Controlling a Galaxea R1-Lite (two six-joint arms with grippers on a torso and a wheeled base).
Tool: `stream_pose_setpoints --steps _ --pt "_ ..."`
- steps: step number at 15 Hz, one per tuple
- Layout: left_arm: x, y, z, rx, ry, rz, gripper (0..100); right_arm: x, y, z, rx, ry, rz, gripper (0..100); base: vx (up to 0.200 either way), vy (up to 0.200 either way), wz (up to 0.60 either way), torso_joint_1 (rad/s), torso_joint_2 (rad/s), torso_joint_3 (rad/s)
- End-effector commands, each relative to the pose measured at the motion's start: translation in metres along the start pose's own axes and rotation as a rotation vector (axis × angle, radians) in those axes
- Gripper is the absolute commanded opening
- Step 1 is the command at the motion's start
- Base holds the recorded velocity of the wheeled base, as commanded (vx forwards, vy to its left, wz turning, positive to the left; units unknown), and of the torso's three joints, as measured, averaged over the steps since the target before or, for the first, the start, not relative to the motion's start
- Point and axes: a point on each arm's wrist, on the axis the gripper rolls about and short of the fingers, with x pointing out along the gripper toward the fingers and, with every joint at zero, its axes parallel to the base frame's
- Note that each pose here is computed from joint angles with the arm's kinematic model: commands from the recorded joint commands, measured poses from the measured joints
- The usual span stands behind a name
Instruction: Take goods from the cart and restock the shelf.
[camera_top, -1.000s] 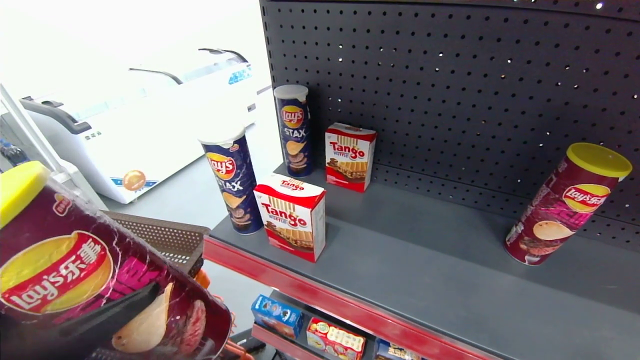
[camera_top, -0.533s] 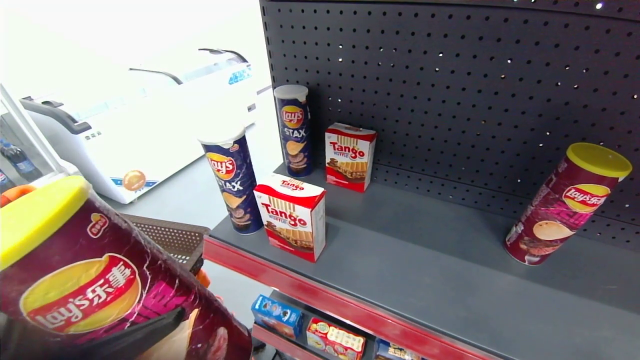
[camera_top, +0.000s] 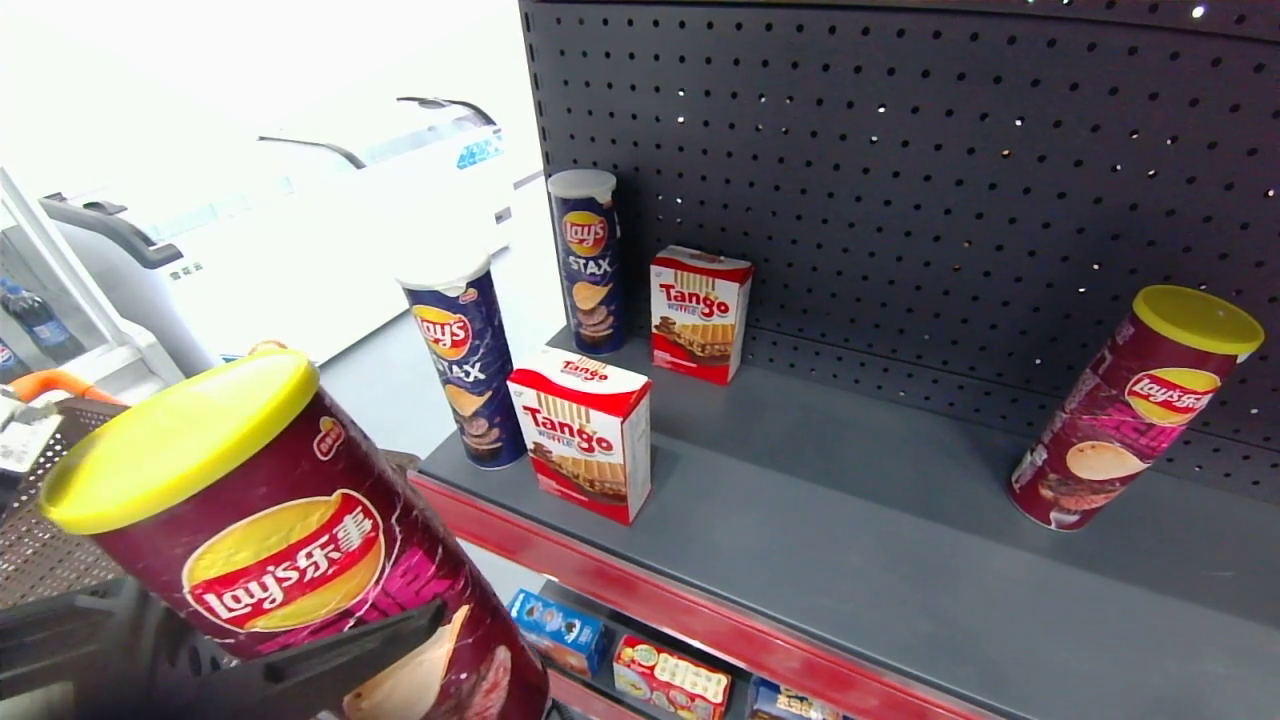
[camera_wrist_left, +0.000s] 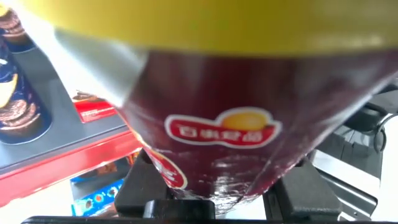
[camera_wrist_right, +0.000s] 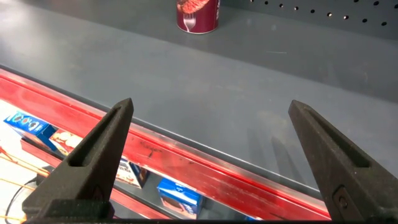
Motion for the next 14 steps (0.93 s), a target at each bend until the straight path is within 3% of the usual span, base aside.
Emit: stream_pose_setpoints --steps 1,5,7,9,14 --pt "0.011 0.005 -0.003 -0.015 0.032 -0.001 0 0.000 0.000 0.000 0.000 0.000 0.001 100 0.000 0.000 0.00 0.000 0.00 0.000" --pt "0.027 0.005 -0.001 -0.011 0.053 -0.046 0 0.000 0.000 0.000 0.000 0.000 0.001 100 0.000 0.000 0.00 0.000 0.00 0.000" --pt "0.031 0.007 0.000 -0.003 0.062 -0.048 0 0.000 0.000 0.000 0.000 0.000 0.003 100 0.000 0.000 -0.60 0.002 0.00 0.000" --pt "0.037 0.010 0.001 0.029 0.073 -0.046 0 0.000 0.000 0.000 0.000 0.000 0.003 100 0.000 0.000 -0.60 -0.002 0.00 0.010" --pt "0.038 0.010 0.001 0.029 0.073 -0.046 0 0.000 0.000 0.000 0.000 0.000 0.003 100 0.000 0.000 -0.60 0.006 0.01 0.000"
